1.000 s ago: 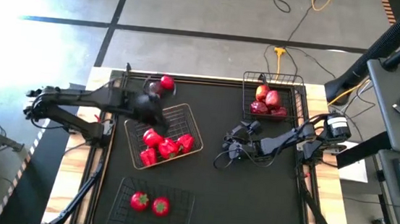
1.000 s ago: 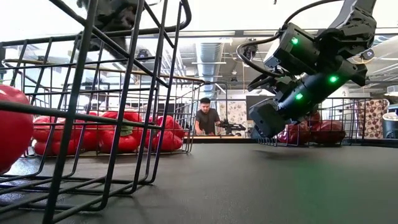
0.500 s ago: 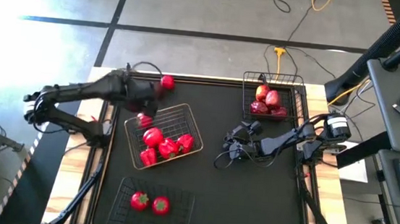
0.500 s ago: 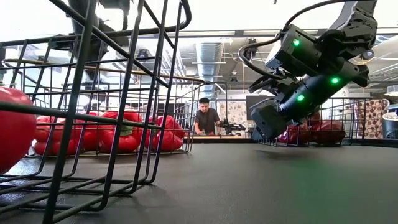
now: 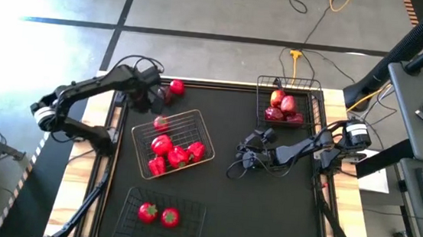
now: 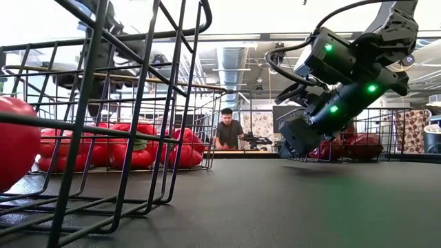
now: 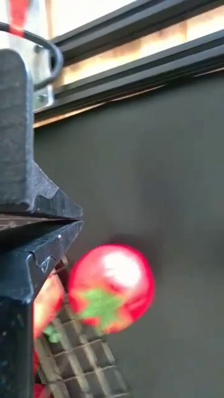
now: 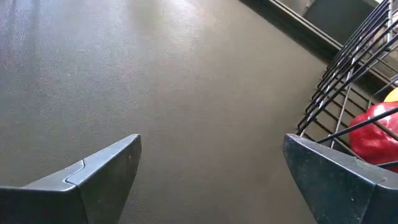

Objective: Sort produce into baskets
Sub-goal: Move the tomato from the top left to the top center of the table

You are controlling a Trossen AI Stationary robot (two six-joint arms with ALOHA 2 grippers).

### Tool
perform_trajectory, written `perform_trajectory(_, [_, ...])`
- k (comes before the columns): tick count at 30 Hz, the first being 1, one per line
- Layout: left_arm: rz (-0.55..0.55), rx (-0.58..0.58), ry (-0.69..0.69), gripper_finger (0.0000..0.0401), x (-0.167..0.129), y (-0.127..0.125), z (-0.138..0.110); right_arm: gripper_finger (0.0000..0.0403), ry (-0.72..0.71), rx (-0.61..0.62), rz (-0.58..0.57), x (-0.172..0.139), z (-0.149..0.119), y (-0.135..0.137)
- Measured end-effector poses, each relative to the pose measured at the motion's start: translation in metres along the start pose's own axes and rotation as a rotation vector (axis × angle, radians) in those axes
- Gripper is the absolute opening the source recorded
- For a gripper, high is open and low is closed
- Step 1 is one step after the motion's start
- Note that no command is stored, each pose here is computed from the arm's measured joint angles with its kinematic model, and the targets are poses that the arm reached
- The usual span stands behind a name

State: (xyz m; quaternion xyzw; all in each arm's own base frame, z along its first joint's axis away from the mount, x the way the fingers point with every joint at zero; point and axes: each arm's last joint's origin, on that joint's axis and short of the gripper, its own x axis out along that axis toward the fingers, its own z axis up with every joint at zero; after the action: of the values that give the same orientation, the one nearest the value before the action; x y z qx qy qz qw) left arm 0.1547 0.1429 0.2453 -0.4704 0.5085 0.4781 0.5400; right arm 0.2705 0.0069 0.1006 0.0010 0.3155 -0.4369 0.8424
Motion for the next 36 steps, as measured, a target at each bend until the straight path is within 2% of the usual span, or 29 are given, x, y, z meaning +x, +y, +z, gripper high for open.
perform_trajectory(3, [-0.025,-0.036,0.028,0.0000,0.006,0.005,0.012,0.0384,0.004,0.000,0.006,0.000,0.000,0.000])
perform_trajectory(8, [-0.044,-0.066,0.191,0.0000,0.030,0.009,0.016,0.0384,0.005,-0.010,0.006,0.000,0.000,0.000])
perform_trajectory(15, [-0.137,-0.048,0.225,0.0000,0.056,-0.005,0.025,0.0384,0.005,-0.012,0.006,0.000,0.000,0.000])
perform_trajectory(21, [-0.121,-0.046,0.312,0.0000,0.074,-0.010,0.029,0.0384,0.005,-0.013,0.006,0.000,0.000,0.000])
perform_trajectory(24, [-0.170,-0.025,0.302,0.0000,0.079,-0.017,0.031,0.0384,0.005,-0.013,0.006,0.000,0.000,0.000])
perform_trajectory(30, [-0.339,0.050,0.239,0.0000,0.083,-0.043,0.033,0.0384,0.004,-0.012,0.006,0.000,0.000,0.000])
perform_trajectory(36, [-0.381,0.073,0.193,0.0000,0.092,-0.057,0.037,0.0384,0.004,-0.011,0.006,0.000,0.000,0.000])
